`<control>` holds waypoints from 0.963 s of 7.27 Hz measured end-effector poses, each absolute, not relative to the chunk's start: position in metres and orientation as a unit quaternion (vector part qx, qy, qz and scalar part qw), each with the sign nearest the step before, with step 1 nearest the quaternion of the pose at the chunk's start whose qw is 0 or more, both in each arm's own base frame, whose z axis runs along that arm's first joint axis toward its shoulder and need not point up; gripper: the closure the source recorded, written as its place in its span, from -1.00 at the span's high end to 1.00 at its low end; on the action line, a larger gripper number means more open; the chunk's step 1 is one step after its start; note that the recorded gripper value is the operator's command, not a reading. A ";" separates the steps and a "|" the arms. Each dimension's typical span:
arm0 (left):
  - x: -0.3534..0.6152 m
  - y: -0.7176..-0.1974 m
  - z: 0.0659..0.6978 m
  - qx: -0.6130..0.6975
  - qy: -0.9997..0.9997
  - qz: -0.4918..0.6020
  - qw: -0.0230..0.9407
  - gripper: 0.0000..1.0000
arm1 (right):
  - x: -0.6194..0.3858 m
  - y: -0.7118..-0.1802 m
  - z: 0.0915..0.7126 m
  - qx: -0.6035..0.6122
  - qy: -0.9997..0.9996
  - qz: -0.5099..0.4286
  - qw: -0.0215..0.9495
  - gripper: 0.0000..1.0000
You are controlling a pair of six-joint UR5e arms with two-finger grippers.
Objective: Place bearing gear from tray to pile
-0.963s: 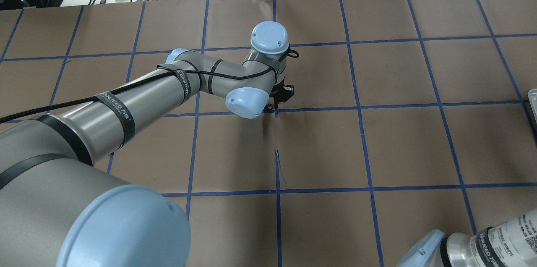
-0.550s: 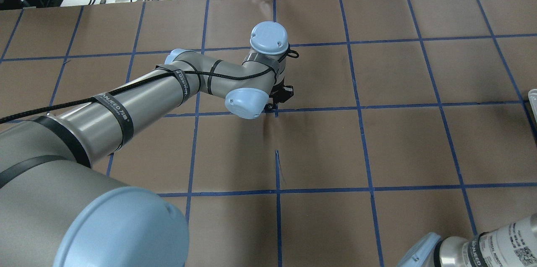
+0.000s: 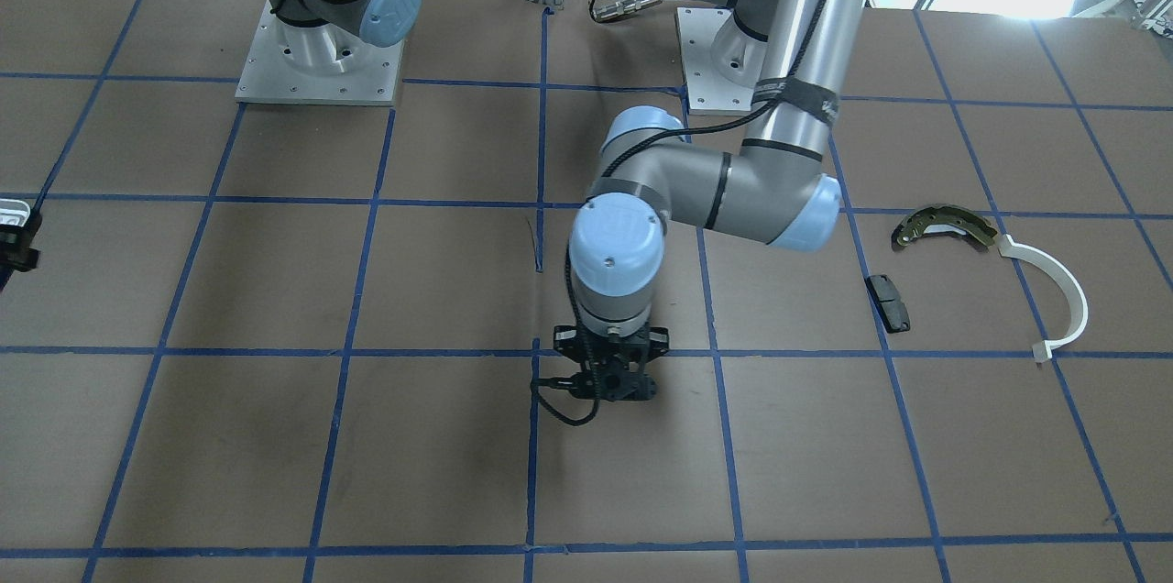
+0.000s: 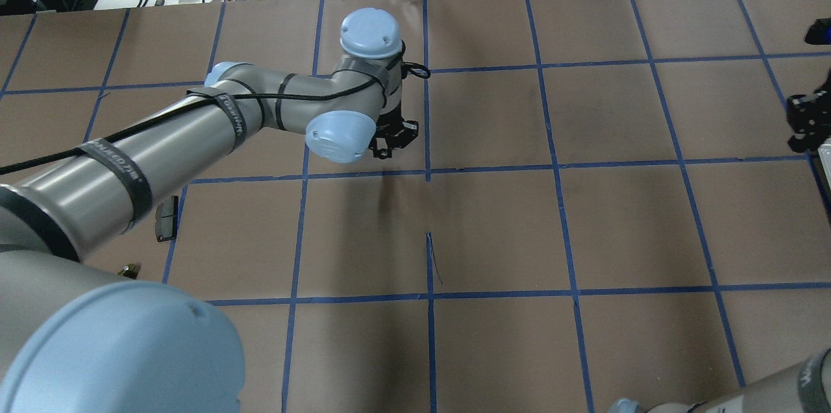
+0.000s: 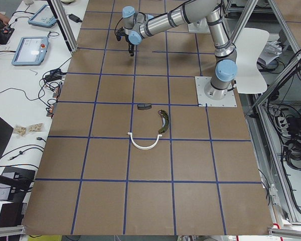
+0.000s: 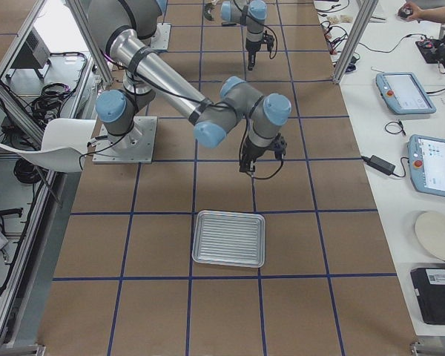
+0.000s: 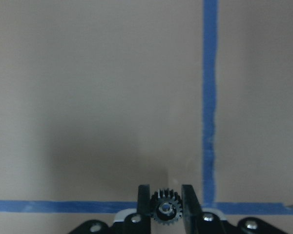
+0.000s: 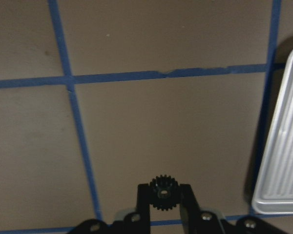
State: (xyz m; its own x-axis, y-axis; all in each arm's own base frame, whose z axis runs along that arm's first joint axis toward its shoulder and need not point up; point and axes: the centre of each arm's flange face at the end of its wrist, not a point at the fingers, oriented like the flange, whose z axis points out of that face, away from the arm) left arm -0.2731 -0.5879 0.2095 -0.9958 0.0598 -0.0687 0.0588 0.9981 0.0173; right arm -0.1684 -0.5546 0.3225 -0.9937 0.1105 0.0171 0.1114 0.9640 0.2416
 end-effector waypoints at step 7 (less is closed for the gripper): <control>0.035 -0.567 0.230 0.088 0.993 0.036 0.073 -1.00 | 0.244 -0.540 0.288 -0.273 -0.956 -0.095 -0.058 -0.53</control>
State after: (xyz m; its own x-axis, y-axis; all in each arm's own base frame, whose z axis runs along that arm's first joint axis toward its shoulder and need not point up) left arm 0.0355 -0.5672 0.2301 -0.9739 0.1794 -0.1388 0.1688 0.9820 0.0850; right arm 0.2444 -0.5401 0.2884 -0.8441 0.5329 -0.0587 0.5109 0.8328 0.2130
